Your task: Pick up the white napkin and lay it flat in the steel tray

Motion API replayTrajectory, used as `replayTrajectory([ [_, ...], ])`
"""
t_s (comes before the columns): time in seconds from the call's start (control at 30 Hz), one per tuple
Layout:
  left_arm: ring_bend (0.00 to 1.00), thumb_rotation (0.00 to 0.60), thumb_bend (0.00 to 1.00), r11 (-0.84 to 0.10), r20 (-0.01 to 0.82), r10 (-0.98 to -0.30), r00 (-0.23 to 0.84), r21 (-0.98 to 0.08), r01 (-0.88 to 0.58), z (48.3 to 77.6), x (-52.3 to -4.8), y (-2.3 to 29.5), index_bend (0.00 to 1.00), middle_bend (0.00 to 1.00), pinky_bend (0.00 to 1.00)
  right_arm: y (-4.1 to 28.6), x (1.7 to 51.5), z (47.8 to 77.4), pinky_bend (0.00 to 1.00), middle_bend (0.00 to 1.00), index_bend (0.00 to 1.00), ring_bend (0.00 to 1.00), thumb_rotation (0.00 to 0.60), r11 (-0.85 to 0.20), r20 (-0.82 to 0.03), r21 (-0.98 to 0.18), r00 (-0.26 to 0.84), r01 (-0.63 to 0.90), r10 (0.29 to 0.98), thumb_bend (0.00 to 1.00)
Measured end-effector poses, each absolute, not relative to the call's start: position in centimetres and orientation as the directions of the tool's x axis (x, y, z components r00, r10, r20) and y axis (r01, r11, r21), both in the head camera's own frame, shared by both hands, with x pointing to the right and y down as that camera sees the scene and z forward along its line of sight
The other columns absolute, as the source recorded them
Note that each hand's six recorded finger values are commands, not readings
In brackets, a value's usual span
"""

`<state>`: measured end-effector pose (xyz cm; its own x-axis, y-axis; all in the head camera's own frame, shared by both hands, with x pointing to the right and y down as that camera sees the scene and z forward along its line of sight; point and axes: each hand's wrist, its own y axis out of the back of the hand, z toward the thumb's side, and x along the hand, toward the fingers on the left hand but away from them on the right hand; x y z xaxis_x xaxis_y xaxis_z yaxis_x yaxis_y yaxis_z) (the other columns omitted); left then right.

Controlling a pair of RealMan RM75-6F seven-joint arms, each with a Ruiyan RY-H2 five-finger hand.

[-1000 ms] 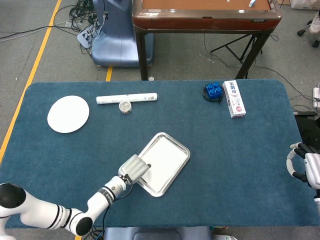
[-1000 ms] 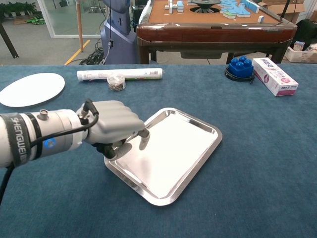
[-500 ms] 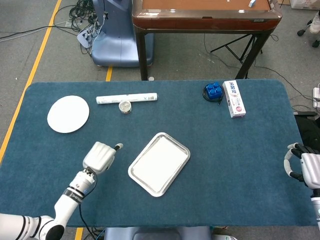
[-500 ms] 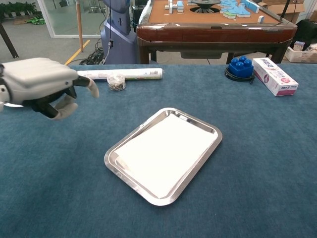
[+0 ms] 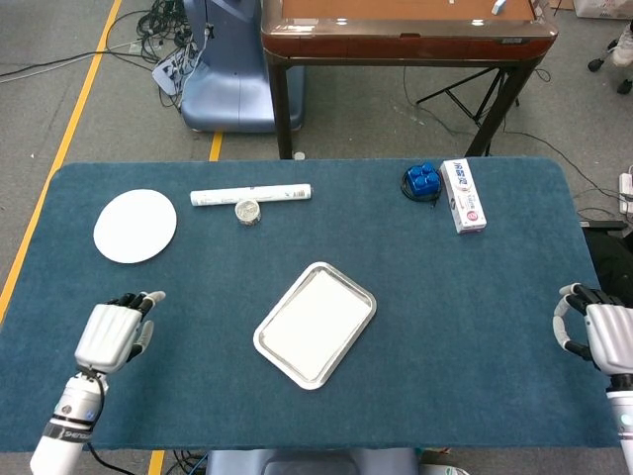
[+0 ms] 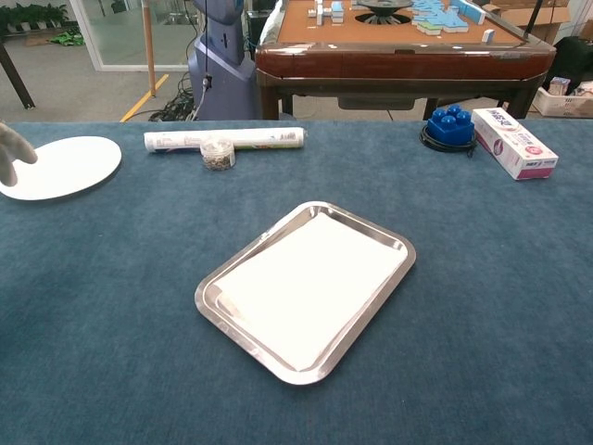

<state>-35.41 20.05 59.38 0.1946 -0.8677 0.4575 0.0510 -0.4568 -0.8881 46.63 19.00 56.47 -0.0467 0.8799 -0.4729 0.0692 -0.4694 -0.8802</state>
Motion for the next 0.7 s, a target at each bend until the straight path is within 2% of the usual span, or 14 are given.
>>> replayTrajectory([
  [0.1, 0.34, 0.6, 0.5, -0.459, 0.458, -0.875, 0.158, -0.888, 0.032, 58.8, -37.4, 21.7, 0.3, 0.38, 0.47, 19.0, 46.4, 56.4, 0.35, 0.34, 0.59, 0.3, 0.6, -0.458, -0.462, -0.886, -0.041, 0.075, 0.886, 0.38],
  [0.33, 0.31, 0.6, 0.48, -0.521, 0.522, -0.851, 0.059, -0.853, 0.028, 57.9, -41.1, 25.3, 0.3, 0.36, 0.44, 19.2, 46.1, 56.5, 0.35, 0.34, 0.59, 0.3, 0.6, -0.447, -0.451, -0.891, -0.032, 0.075, 0.892, 0.38],
  [0.47, 0.31, 0.6, 0.47, -0.515, 0.514, -0.857, 0.016, -0.857, -0.008, 57.4, -42.5, 26.3, 0.3, 0.36, 0.44, 19.2, 46.0, 56.6, 0.35, 0.34, 0.59, 0.3, 0.6, -0.45, -0.452, -0.891, -0.032, 0.069, 0.891, 0.38],
  [0.7, 0.31, 0.6, 0.47, -0.492, 0.491, -0.871, 0.029, -0.87, -0.032, 57.2, -42.7, 26.1, 0.3, 0.36, 0.44, 19.1, 46.1, 57.3, 0.35, 0.34, 0.59, 0.3, 0.6, -0.474, -0.476, -0.878, -0.039, 0.064, 0.878, 0.38],
])
